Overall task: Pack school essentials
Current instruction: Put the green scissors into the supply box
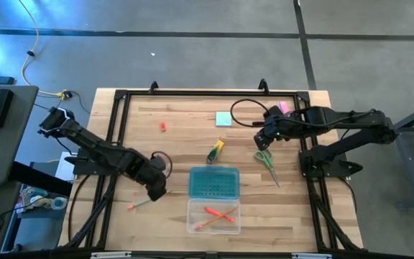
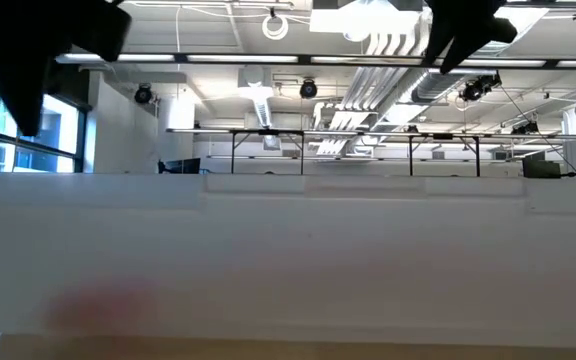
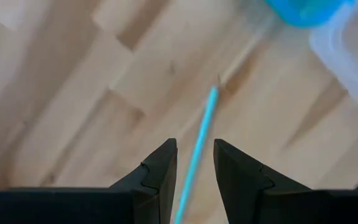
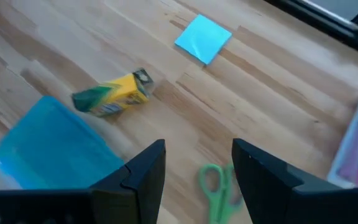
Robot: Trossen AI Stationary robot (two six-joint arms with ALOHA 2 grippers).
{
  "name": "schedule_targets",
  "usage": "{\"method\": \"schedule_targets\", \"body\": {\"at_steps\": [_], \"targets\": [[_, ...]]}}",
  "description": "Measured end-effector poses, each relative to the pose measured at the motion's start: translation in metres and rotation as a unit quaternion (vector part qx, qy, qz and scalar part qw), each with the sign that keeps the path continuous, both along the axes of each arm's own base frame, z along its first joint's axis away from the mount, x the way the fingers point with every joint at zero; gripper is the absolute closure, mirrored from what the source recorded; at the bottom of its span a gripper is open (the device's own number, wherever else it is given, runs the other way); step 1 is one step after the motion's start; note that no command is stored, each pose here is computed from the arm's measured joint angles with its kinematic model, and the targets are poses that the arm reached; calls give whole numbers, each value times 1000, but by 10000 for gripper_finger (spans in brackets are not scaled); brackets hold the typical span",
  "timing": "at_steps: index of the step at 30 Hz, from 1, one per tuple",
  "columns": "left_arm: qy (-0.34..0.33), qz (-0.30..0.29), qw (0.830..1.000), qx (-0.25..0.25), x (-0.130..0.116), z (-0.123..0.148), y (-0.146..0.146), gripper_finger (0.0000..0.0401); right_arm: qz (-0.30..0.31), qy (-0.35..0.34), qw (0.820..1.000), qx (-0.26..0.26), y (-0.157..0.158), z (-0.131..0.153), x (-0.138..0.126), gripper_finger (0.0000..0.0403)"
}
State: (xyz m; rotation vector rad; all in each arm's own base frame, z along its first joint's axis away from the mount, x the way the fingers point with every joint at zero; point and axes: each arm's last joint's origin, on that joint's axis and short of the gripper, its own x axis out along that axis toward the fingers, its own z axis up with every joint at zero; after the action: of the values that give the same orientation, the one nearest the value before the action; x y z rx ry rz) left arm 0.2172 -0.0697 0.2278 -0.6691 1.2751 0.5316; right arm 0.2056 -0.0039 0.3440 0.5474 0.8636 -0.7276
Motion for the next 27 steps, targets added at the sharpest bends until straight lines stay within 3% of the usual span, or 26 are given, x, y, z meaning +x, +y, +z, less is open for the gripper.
{"method": "schedule_targets", "body": {"at_steps": [4, 11, 17, 27], "targets": [[-6, 33, 999, 25, 6, 0, 22, 306, 3, 48, 999, 7, -2, -16, -4, 226], [0, 54, 998, 13, 10, 0, 53, 306, -10, 111, 992, 55, -7, -55, -9, 226], [1, 79, 997, 20, 11, 0, 78, 306, -14, 122, 987, 104, -8, -82, -10, 226], [0, 130, 991, 39, 9, 1, 106, 306, -26, 120, 985, 124, -8, -118, -12, 226]]}}
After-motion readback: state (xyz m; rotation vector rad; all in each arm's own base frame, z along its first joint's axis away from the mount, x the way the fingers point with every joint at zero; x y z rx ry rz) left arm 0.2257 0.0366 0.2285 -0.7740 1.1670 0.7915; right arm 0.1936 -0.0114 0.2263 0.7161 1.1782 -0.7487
